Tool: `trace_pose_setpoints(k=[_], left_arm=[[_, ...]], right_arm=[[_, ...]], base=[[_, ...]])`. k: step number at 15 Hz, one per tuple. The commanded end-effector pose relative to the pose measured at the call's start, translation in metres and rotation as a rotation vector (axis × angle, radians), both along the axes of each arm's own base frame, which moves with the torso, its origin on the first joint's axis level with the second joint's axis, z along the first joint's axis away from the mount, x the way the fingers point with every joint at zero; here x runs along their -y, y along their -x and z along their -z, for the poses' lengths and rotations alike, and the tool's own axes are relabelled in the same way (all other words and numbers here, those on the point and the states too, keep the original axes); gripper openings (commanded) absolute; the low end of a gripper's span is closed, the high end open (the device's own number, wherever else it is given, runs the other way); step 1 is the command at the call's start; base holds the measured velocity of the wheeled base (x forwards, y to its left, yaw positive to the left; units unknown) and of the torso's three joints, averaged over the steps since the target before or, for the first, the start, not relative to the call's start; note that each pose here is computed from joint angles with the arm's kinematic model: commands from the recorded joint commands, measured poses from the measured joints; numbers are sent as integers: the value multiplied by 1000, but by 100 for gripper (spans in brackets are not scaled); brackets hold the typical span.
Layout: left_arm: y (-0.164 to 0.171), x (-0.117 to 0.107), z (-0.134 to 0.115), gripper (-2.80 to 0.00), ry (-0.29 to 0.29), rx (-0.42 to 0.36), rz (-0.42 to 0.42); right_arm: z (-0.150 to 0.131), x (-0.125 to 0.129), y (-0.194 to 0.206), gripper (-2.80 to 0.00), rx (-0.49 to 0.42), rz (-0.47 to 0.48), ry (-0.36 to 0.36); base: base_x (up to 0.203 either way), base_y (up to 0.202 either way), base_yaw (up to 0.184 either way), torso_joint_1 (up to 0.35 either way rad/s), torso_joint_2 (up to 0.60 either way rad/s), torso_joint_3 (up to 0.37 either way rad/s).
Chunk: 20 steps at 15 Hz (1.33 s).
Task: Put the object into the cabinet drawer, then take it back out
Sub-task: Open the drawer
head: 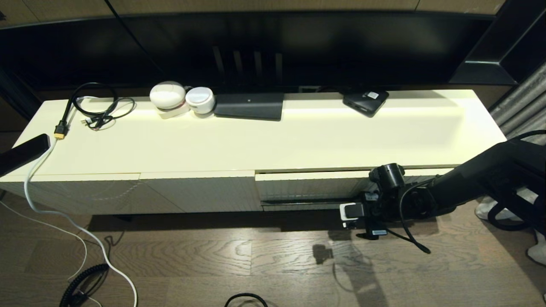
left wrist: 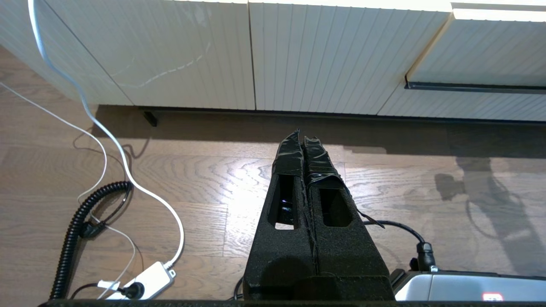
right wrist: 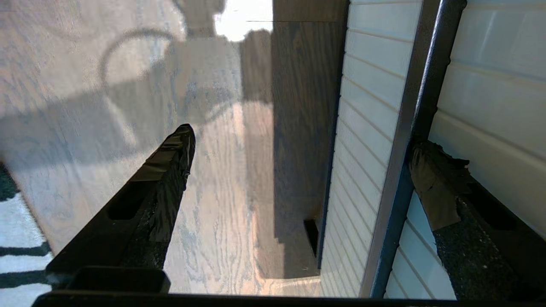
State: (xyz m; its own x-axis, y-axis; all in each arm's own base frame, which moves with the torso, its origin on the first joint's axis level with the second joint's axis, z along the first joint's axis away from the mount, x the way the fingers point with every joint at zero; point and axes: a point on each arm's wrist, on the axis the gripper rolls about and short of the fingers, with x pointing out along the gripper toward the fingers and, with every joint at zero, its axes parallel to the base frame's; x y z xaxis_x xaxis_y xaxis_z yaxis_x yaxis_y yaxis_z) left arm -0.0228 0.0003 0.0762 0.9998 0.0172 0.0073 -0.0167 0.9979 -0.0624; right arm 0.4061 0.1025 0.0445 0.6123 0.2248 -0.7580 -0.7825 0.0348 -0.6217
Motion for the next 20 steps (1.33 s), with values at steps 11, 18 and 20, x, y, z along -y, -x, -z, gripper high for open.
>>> trace_pose_setpoints(k=[11, 18, 20], left_arm=[[0, 0, 0, -280, 1, 0, -1], [0, 0, 0, -280, 1, 0, -1], [0, 0, 0, -280, 1, 0, -1]], right_arm=[[26, 8, 42, 0, -85, -8, 13], [18, 9, 62, 0, -84, -11, 7], [5, 7, 64, 0, -49, -19, -2]], base=[[0, 0, 0, 0, 0, 0], [0, 0, 0, 0, 0, 0], [0, 0, 0, 0, 0, 0]])
